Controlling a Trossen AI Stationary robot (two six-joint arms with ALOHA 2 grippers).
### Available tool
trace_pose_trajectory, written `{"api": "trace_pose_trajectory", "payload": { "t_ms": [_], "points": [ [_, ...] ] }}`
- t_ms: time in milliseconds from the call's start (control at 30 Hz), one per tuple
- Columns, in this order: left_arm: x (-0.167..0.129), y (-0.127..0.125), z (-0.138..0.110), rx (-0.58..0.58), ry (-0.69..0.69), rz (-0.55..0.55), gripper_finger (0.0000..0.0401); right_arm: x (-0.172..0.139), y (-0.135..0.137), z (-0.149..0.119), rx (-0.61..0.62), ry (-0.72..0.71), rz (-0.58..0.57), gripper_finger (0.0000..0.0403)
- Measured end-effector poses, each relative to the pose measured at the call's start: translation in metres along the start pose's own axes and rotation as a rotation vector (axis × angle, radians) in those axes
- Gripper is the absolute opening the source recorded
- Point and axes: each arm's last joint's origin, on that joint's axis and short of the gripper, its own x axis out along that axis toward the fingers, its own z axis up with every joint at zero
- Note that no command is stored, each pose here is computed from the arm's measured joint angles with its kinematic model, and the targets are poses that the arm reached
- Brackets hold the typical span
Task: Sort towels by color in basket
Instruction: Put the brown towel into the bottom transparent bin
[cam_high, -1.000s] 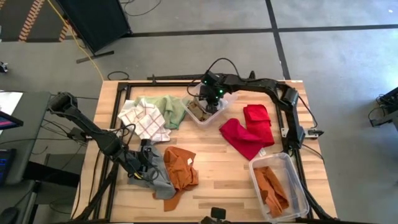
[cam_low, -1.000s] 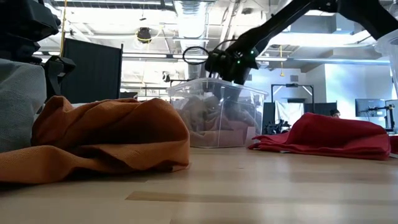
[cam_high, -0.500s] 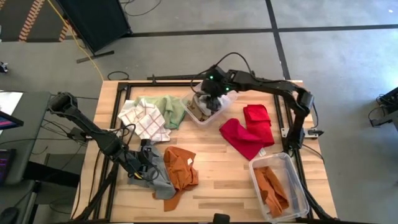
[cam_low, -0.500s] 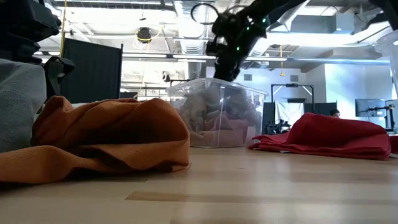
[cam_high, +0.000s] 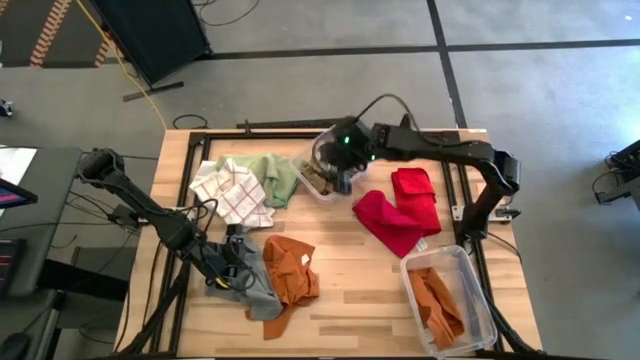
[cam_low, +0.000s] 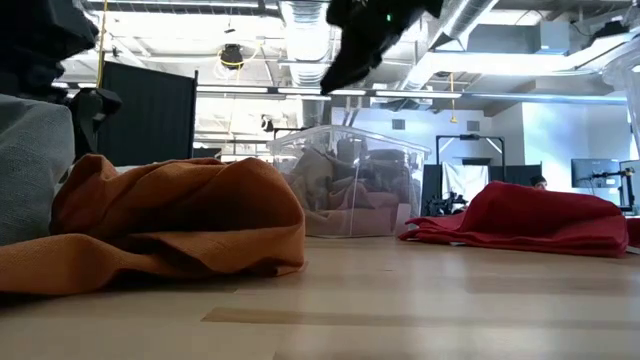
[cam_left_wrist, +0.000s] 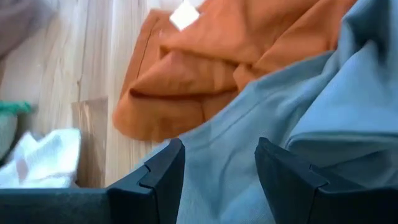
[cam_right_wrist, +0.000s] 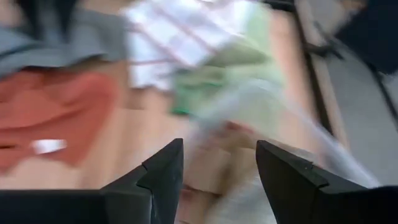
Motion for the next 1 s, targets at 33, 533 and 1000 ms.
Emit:
{"api": "trace_pose_trajectory", "payload": {
  "t_ms": [33,533,1000],
  "points": [
    [-0.001,0.000,0.003,0.007,-0.009,-0.003,0.0185,0.001,0.010,0.003,-0.019,-0.006,0.035,0.0226],
    [-0.019,0.004,0.008,-0.035,0.004,-0.060,0.0185,0.094,0.178,0.008,-0.314,-0.076,0.267,0.0259],
    [-0.024,-0.007,0.005,-0.094,0.012,-0.127,0.0185,0.170,0.199,-0.028,-0.177,-0.022,0.274,0.0371]
  ]
}}
